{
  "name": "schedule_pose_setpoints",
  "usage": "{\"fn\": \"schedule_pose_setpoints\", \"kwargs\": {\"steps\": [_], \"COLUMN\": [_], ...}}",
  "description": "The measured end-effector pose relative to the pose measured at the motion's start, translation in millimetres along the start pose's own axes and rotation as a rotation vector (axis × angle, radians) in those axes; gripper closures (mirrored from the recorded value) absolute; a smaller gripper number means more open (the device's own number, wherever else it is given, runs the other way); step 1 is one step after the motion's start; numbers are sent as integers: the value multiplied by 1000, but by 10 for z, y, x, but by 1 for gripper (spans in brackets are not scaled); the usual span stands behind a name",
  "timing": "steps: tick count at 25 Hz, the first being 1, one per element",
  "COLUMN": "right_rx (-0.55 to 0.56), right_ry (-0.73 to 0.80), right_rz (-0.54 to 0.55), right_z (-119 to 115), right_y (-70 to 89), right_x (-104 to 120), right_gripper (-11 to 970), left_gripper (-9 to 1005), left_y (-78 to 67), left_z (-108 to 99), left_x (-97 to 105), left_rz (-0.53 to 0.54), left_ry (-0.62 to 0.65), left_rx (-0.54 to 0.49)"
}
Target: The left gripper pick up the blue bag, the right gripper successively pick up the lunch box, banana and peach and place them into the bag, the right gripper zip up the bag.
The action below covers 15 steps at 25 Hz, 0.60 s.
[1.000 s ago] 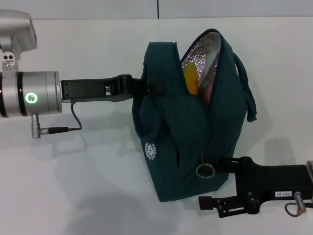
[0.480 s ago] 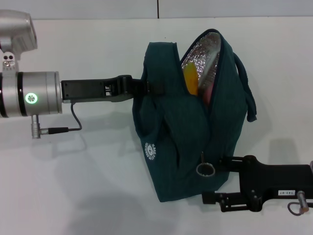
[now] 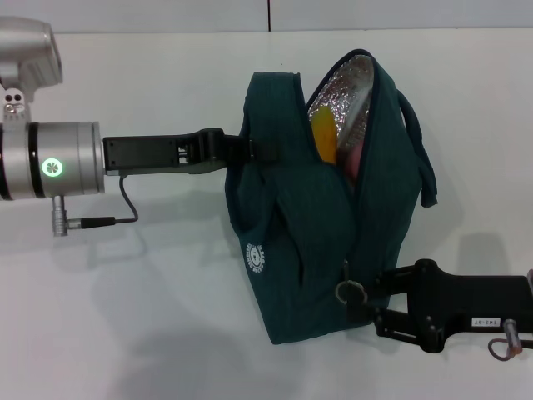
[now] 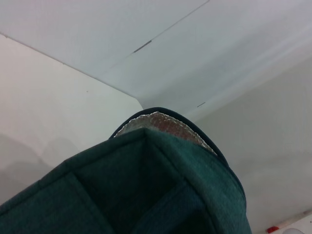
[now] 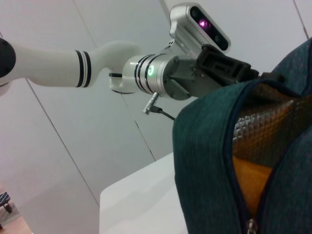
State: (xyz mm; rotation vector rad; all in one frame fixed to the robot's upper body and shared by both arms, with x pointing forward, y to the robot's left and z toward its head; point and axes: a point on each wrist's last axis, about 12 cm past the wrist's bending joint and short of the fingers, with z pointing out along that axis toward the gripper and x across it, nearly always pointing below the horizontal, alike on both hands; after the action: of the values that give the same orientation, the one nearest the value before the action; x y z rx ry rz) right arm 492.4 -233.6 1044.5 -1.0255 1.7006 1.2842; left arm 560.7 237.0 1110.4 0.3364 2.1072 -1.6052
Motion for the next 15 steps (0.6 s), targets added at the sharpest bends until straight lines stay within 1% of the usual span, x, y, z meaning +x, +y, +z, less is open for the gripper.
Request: {"fn": "schedule_pose_setpoints", "kwargs": {"steps": [4, 10, 12, 15], "right_rx": [3, 5, 8, 13], "right_ry": [-7, -7, -8, -7], "right_rz": [1, 2, 3, 5], "right_z": [2, 2, 2, 1], "right_y": [-2, -4, -6, -11], "right_x": [-6, -4, -2, 2], "right_gripper": [520, 724, 934, 936], "left_gripper": [891, 891, 890, 890], "left_y": [-1, -1, -1, -2], "left_z": [-4, -4, -4, -3], "left_x": [-1, -1, -1, -1], "left_rz": [1, 3, 3, 3], "left_ry": [1, 1, 1, 1], "left_rx": [0, 1, 1, 1]}}
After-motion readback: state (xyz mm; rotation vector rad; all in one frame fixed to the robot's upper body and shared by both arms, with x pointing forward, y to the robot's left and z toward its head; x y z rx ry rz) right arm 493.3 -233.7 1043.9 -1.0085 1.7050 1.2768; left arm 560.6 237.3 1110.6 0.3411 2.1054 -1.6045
